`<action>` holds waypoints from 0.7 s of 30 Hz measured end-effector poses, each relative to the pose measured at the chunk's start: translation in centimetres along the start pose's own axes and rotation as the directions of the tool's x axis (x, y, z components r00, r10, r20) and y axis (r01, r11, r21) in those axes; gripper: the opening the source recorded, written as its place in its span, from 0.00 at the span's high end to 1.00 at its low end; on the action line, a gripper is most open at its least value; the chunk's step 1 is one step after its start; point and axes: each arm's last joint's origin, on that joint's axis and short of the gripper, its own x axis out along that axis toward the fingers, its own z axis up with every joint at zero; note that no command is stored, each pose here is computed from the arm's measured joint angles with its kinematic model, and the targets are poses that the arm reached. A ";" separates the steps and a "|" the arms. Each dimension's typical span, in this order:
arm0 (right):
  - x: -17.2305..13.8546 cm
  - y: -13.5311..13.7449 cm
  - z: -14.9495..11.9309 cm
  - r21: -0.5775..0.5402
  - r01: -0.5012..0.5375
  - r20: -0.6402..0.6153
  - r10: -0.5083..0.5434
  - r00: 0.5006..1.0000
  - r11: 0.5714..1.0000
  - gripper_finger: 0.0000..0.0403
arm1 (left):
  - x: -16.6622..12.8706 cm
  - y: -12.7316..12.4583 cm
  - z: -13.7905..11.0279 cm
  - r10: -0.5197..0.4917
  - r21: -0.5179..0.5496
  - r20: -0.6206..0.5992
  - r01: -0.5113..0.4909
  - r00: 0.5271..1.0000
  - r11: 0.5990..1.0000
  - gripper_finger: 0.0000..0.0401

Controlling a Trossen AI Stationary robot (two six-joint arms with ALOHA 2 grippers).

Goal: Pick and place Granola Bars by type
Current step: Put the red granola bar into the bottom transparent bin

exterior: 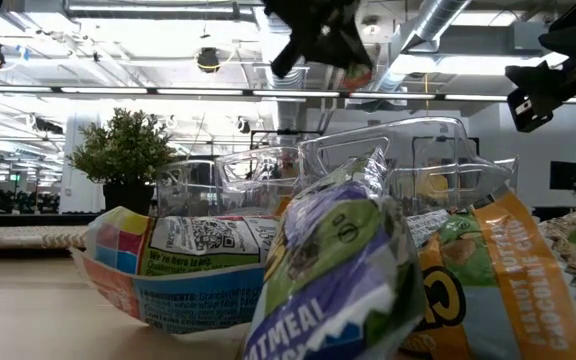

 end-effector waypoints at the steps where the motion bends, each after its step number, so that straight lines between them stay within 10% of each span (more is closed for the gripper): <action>1: 0.0 0.0 0.0 0.000 0.001 -0.002 -0.001 1.000 1.000 0.54 | 0.5 -0.1 -0.3 -0.015 -0.002 -0.015 0.015 1.000 1.000 0.90; 21: 0.0 0.0 0.0 0.000 0.001 -0.005 -0.001 1.000 1.000 0.54 | 8.1 -1.0 -6.3 -0.078 0.069 -0.299 0.103 0.951 0.992 0.90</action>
